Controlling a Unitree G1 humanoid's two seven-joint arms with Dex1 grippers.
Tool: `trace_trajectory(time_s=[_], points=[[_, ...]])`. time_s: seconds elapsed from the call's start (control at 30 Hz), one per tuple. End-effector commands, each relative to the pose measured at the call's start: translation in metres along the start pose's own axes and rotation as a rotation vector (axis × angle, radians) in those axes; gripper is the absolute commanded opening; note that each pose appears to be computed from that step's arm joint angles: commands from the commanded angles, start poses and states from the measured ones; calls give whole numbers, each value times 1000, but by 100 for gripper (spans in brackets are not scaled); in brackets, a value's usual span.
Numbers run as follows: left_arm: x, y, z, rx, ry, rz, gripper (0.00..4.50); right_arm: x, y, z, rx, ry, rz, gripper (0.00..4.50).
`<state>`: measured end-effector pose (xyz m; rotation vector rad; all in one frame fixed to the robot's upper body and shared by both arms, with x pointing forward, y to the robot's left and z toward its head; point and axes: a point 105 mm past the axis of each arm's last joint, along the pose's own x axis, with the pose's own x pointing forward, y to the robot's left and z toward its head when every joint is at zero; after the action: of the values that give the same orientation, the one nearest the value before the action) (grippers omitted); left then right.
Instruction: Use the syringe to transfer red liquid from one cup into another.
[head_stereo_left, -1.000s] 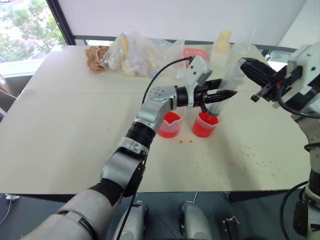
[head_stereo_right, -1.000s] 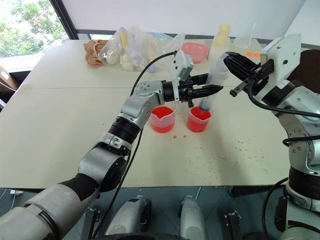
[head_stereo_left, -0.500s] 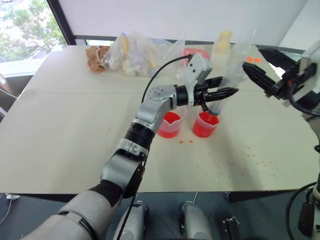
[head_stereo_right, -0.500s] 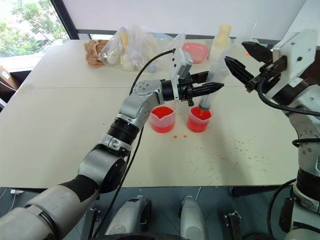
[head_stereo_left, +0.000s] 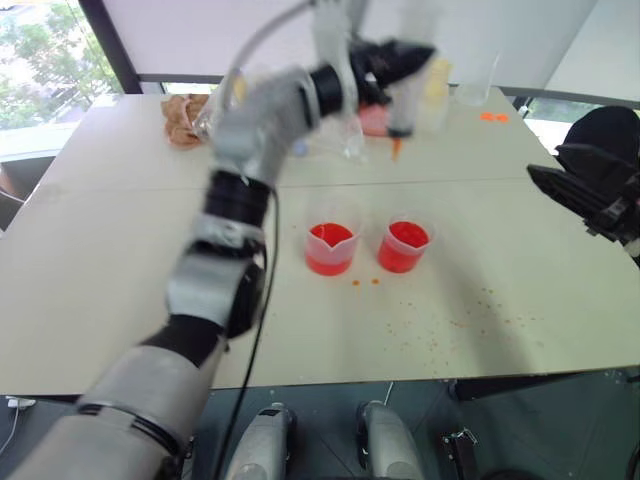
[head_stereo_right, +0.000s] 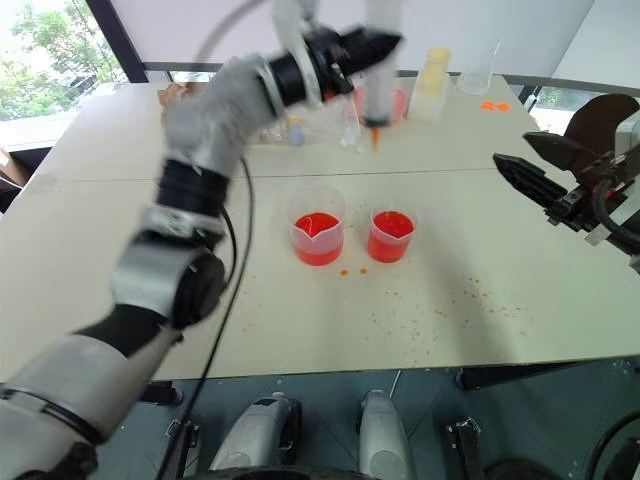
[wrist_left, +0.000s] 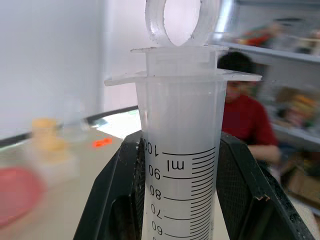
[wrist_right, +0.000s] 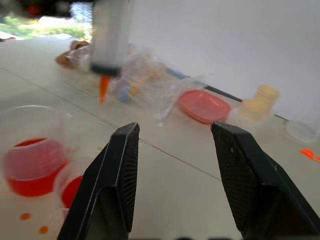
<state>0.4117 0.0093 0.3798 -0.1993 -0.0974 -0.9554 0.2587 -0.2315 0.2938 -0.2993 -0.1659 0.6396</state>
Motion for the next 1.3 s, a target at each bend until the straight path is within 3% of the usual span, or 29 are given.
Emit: trace_trajectory(time_s=[0.03,0.13,0.23,0.43,0.63,0.9,0.97,1.13,1.3], points=[[-27,32,9,-160,145,196,142,17,41,12,-35,-13,231,235],[-66,71,9,-258,222,445,142,31,72,16,-37,-35,417,235],[-101,93,-8,-328,323,608,142,42,97,16,-22,-61,566,235],[-151,99,-94,-500,607,695,142,58,127,-5,-1,-30,721,235],[-159,93,-152,-606,670,664,142,65,139,-18,13,-20,763,235],[-157,85,-180,-708,627,711,142,70,142,-26,39,-13,747,235],[-157,83,-183,-719,619,724,241,70,143,-28,43,-8,740,239],[-159,81,-186,-729,622,746,430,68,142,-32,47,5,722,239],[-165,81,-180,-676,603,765,444,66,138,-36,47,22,691,239]])
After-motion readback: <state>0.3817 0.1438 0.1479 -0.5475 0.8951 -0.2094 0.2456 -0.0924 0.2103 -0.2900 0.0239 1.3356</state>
